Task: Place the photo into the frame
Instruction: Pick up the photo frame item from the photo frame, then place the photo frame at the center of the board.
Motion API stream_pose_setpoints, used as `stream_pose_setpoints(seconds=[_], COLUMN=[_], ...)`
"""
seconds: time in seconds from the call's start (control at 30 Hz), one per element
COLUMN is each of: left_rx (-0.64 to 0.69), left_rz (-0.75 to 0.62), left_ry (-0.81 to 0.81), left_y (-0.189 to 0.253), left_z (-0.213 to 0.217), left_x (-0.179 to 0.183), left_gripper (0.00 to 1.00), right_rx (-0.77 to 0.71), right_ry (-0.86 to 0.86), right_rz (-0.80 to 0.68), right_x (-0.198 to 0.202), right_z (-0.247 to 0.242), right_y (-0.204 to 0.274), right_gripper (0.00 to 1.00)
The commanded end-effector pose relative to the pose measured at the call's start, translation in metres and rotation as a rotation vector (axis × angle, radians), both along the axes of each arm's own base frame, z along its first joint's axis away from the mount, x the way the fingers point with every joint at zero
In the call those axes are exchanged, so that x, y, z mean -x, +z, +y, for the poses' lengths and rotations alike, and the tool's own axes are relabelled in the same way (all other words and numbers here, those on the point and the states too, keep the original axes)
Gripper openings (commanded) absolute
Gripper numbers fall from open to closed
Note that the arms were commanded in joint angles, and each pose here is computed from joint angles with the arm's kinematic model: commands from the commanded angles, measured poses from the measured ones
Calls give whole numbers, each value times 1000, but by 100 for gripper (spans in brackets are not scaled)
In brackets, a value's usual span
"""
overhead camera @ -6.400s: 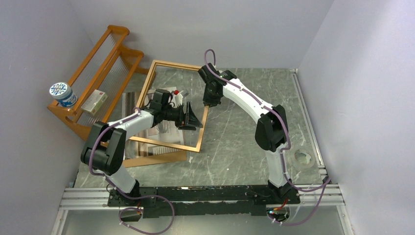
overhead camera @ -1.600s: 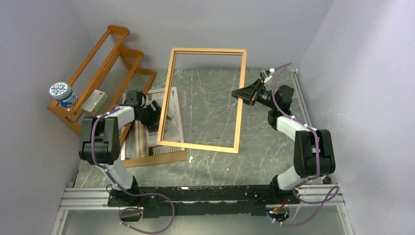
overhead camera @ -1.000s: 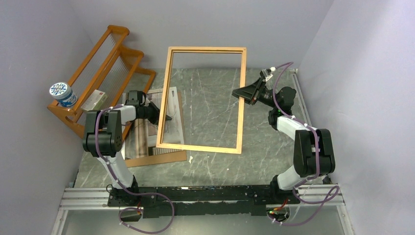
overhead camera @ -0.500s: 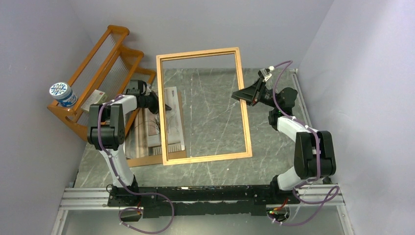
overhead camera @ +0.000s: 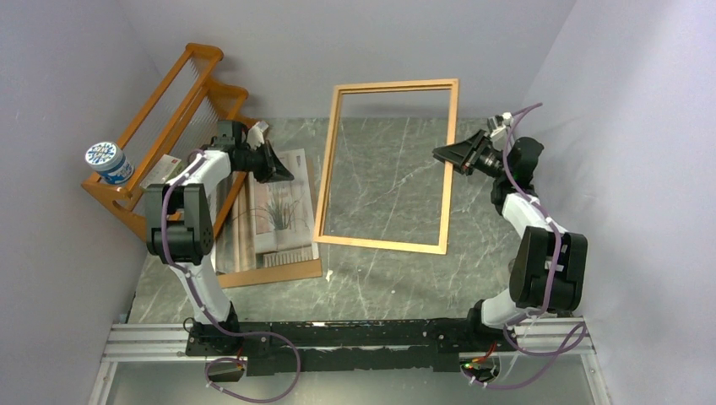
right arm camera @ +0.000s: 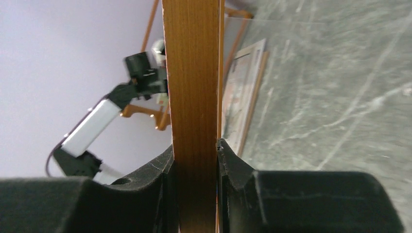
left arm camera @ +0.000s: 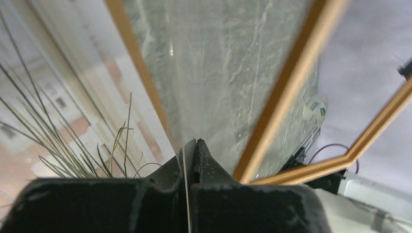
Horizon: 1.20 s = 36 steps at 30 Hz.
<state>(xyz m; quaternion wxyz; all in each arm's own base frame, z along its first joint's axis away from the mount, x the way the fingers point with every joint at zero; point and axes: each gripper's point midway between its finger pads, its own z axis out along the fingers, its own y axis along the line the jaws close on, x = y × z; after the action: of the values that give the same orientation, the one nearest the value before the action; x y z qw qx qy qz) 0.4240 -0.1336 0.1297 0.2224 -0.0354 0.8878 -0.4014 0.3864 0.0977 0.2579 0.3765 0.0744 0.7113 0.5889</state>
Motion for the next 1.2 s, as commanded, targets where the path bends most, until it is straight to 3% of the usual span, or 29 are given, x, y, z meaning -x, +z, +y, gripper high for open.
stream_pose_setpoints(seconds=[0.0,0.3,0.73,0.93,1.03,1.17], left_rx=[-1,-147,-268,-213,-155,-87], left_rz=[-275,-412,-603,-653,-646,-614], left_ry=[-170,-119,35,35,16,0], left_y=[81,161,259,279,279,276], left_z=[-7,21,43,35,27,19], left_x=[2,-12,0,8,8,8], left_gripper=[3,3,3,3,3,3], right_rx=[82,99,136,178,199,259], right_ry=[-4,39,107,126,129,100], right_rz=[-33,99,268,356,404,446], right_x=[-12,-28,-44,-53,-57,-58], right_z=[-17,-27,-15,-5,0,0], right_y=[-10,-58,-128,-152,-163,-173], right_gripper=[0,0,0,21,26,45])
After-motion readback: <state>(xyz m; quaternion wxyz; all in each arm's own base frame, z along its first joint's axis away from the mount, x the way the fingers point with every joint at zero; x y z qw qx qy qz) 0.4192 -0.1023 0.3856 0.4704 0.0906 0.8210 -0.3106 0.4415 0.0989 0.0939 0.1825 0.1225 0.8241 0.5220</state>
